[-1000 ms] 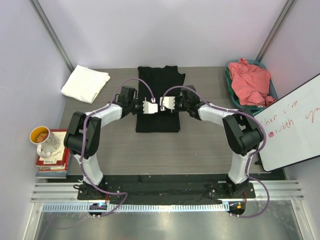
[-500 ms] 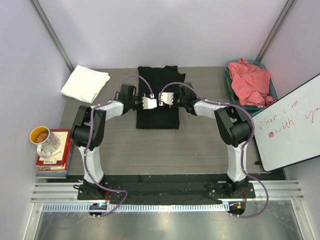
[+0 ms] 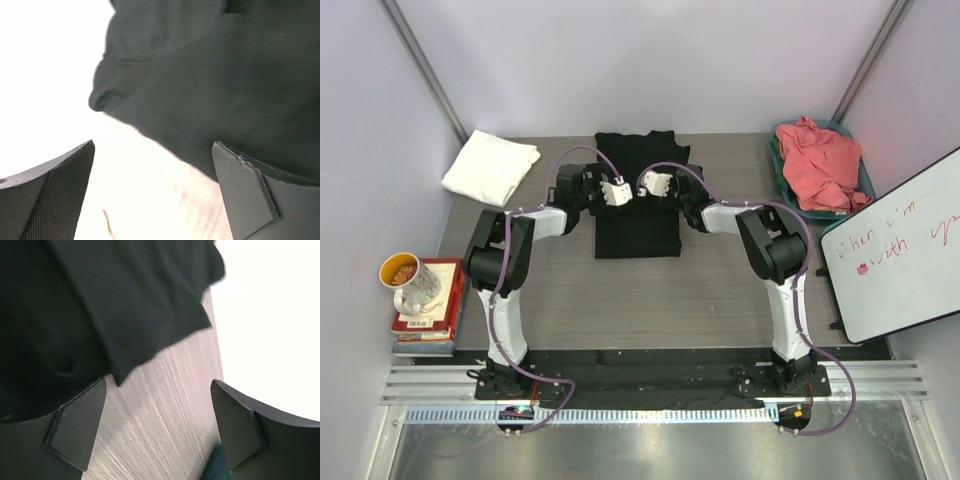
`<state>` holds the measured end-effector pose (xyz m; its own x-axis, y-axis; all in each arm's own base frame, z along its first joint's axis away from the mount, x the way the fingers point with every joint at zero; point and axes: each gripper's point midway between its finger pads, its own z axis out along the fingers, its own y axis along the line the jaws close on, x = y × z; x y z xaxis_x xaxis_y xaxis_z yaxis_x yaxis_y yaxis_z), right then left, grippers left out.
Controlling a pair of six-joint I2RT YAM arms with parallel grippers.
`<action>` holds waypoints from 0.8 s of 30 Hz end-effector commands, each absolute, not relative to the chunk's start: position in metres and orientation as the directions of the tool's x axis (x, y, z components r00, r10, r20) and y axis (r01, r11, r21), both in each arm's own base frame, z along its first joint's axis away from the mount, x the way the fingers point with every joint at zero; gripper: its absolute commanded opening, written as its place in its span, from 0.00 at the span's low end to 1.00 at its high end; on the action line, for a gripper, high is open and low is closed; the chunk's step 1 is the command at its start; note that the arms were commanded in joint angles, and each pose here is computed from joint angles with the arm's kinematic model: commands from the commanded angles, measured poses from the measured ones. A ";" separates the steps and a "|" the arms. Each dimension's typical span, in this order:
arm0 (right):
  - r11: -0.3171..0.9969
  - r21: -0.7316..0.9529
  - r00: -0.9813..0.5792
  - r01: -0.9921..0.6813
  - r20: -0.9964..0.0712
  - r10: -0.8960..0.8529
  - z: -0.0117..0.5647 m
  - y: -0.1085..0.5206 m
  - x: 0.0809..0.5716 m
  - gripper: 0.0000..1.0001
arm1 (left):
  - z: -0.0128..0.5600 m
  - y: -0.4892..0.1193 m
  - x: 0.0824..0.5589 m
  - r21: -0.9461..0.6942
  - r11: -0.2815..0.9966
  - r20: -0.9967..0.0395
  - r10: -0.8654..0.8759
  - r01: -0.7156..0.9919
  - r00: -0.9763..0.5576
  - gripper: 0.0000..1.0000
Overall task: Fold and stack the t-shirts
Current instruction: Fold the folded rectangular tshirt in 1/3 of the way
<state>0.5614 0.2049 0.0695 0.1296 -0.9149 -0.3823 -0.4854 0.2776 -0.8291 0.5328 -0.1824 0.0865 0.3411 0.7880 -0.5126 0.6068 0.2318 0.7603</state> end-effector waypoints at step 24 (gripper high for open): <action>0.366 -0.311 0.014 -0.877 -0.777 -0.629 0.124 0.282 0.518 0.01 | 0.115 -0.159 0.475 0.660 0.270 -0.578 0.779 0.701 0.245 0.00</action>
<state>0.5259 0.2532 0.1137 0.0510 -0.7196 -0.6926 -0.8078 0.3780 -0.4522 0.4970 -0.1701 0.1168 0.3121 0.7779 -0.5455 0.6517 0.2425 0.7187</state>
